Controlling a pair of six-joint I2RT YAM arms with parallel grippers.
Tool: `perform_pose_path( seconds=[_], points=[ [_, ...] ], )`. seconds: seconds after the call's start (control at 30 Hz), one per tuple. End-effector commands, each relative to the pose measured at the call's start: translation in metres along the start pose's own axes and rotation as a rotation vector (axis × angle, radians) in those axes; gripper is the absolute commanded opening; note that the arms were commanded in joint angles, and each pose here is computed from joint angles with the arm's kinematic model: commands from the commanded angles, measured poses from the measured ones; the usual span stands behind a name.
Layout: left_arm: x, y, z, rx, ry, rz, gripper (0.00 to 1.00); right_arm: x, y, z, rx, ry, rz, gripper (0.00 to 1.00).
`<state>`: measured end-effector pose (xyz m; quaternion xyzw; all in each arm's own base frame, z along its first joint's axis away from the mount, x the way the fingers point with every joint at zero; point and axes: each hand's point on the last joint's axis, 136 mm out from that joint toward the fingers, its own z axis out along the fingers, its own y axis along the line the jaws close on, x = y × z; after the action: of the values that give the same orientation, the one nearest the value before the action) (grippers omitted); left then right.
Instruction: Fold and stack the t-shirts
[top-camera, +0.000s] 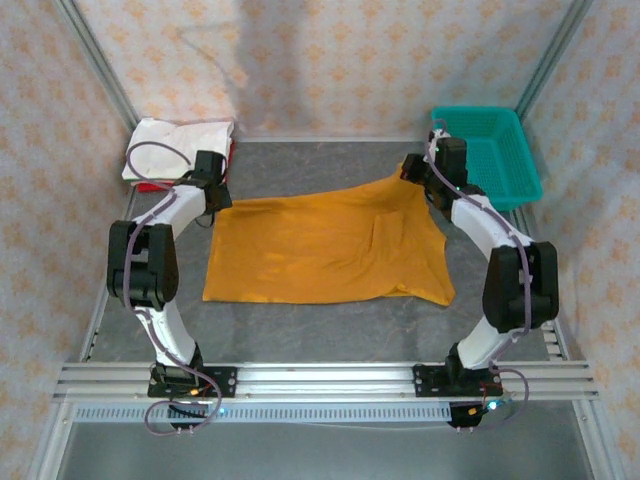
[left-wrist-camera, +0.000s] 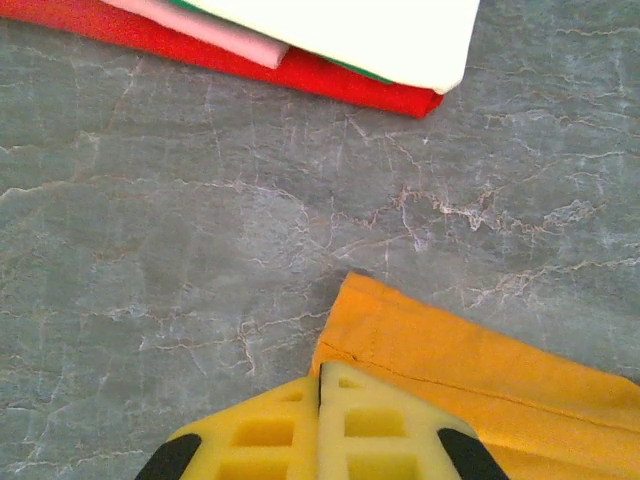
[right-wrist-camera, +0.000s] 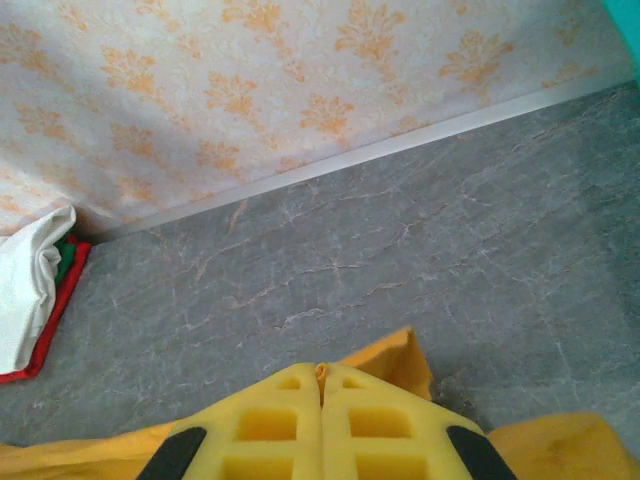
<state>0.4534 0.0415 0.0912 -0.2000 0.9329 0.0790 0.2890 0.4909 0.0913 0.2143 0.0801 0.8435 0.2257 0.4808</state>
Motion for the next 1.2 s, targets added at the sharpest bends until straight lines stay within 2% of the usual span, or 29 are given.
perform_pose_path(
  seconds=[0.0, 0.23, 0.33, 0.47, 0.5, 0.53, 0.57, 0.6, 0.63, 0.73, 0.83, 0.93, 1.0, 1.1, 1.17],
  points=[
    [-0.002, 0.018, -0.013, -0.042, -0.033, -0.008, 0.0, -0.026, 0.009, -0.025, -0.022, -0.118, -0.027, 0.0],
    [0.024, 0.025, -0.021, -0.033, 0.018, -0.023, 0.0, -0.013, 0.014, -0.057, -0.055, -0.145, 0.019, 0.0],
    [0.037, 0.032, -0.027, -0.046, 0.034, -0.04, 0.0, 0.0, 0.012, -0.075, -0.059, -0.144, 0.042, 0.0],
    [0.062, 0.031, -0.031, 0.002, 0.077, -0.077, 0.0, 0.029, 0.008, -0.098, -0.05, -0.096, 0.073, 0.0],
    [0.068, 0.032, -0.032, 0.001, 0.092, -0.087, 0.04, 0.034, 0.008, -0.106, -0.057, -0.098, 0.077, 0.0],
    [0.076, 0.034, -0.032, 0.0, 0.111, -0.096, 0.21, 0.044, 0.006, -0.114, -0.054, -0.091, 0.086, 0.03],
    [0.084, 0.037, -0.033, -0.008, 0.127, -0.106, 0.37, 0.055, 0.003, -0.12, -0.049, -0.08, 0.096, 0.11],
    [0.092, 0.04, -0.033, -0.014, 0.137, -0.114, 0.47, 0.067, -0.001, -0.125, -0.045, -0.06, 0.096, 0.21],
    [0.099, 0.043, -0.033, -0.018, 0.143, -0.122, 0.51, 0.081, -0.005, -0.131, -0.034, -0.035, 0.092, 0.26],
    [0.115, 0.048, -0.036, -0.011, 0.142, -0.143, 0.55, 0.115, -0.02, -0.146, 0.01, 0.024, 0.09, 0.32],
    [0.117, 0.053, -0.042, -0.019, 0.123, -0.137, 0.56, 0.124, -0.023, -0.157, 0.026, 0.031, 0.094, 0.38],
    [0.108, 0.047, -0.046, 0.011, 0.108, -0.102, 0.54, 0.109, -0.015, -0.156, 0.009, 0.016, 0.096, 0.37],
    [0.097, 0.032, -0.052, 0.056, 0.084, -0.057, 0.54, 0.1, -0.012, -0.145, 0.018, 0.052, 0.105, 0.37],
    [0.081, 0.0, -0.066, 0.104, 0.031, 0.048, 0.54, 0.094, -0.007, -0.111, 0.05, 0.194, 0.11, 0.38],
    [0.075, -0.027, -0.077, 0.141, 0.005, 0.131, 0.55, 0.105, -0.011, -0.081, 0.096, 0.335, 0.093, 0.4]
  ],
)
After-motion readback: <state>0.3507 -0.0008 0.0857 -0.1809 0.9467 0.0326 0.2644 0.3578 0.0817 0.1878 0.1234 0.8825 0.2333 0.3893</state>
